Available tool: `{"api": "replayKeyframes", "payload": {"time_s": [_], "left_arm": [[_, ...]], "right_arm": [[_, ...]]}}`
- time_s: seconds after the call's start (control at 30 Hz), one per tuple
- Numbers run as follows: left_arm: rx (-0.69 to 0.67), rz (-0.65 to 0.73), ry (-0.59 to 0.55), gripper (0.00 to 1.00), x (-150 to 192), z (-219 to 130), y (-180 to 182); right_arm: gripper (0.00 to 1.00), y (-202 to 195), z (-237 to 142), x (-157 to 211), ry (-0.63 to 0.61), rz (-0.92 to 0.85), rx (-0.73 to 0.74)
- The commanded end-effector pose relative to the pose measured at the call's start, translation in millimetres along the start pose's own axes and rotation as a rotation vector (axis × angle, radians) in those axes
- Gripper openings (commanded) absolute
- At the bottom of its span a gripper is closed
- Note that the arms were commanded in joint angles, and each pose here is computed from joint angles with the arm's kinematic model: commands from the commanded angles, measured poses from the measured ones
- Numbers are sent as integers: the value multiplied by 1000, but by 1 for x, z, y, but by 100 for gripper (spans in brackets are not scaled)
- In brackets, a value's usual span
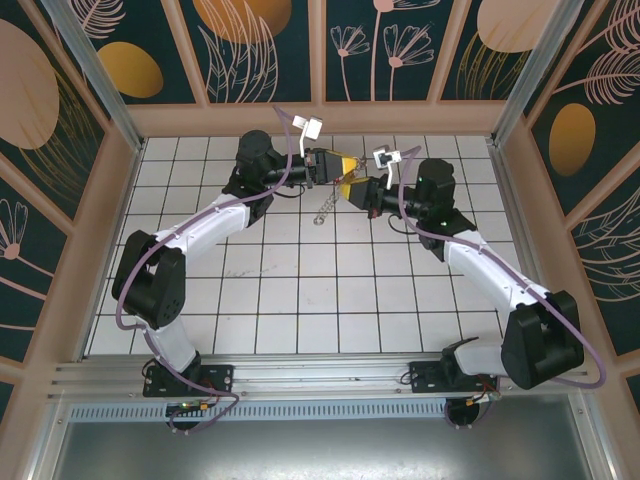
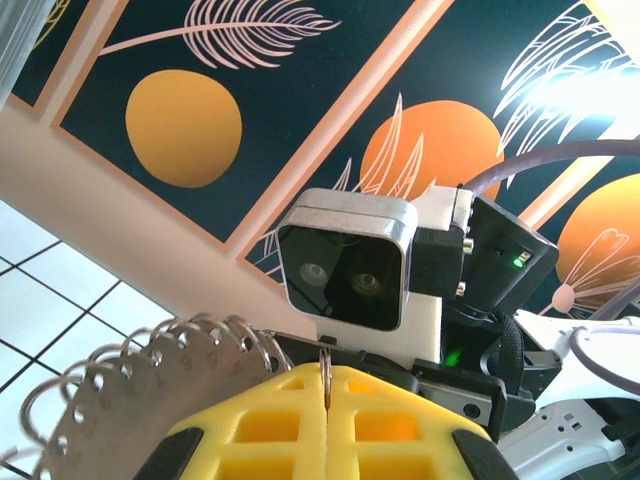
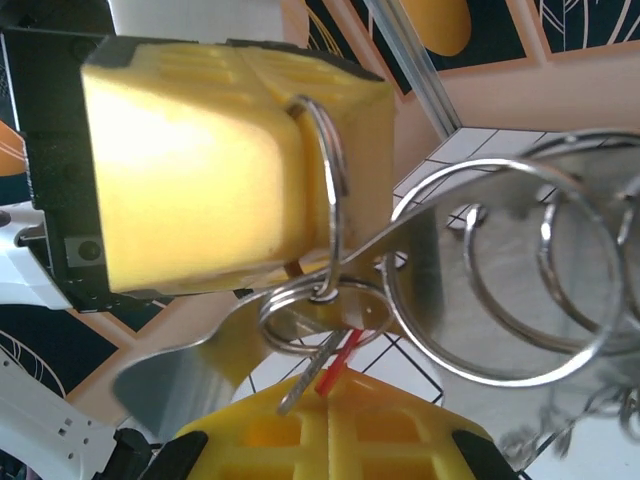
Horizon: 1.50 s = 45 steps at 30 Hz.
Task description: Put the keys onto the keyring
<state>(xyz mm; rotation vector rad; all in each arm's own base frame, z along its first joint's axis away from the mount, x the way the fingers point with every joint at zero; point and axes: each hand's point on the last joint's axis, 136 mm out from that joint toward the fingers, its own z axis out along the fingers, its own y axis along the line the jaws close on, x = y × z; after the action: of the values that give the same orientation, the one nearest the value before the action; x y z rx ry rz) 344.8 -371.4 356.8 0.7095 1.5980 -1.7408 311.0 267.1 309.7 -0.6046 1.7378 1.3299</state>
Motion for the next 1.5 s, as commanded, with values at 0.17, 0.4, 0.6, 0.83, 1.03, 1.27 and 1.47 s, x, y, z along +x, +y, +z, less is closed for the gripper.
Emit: {"api": "replayKeyframes", "payload": {"time_s": [0.17, 0.4, 0.6, 0.83, 1.03, 1.27, 1.47], "left_arm": [[36, 112, -44, 0, -15, -3, -29], [17, 117, -69, 0, -14, -4, -23], [25, 113, -143, 0, -26, -11, -35], [42, 85, -188, 0, -31, -15, -40], [37, 71, -200, 0, -32, -15, -38], [34, 62, -203, 0, -33, -15, -37], [38, 59, -201, 0, -33, -14, -37]], "right_arm": [[18, 8, -14, -9, -21, -56, 48], [28, 17, -52, -28, -132, -53, 120], [34, 17, -71, -65, -320, 42, 175], [38, 21, -67, -91, -436, 190, 62], [38, 26, -54, -98, -444, 231, -13], [34, 28, -43, -98, -437, 232, -34], [31, 31, -37, -98, -429, 227, -47]]}}
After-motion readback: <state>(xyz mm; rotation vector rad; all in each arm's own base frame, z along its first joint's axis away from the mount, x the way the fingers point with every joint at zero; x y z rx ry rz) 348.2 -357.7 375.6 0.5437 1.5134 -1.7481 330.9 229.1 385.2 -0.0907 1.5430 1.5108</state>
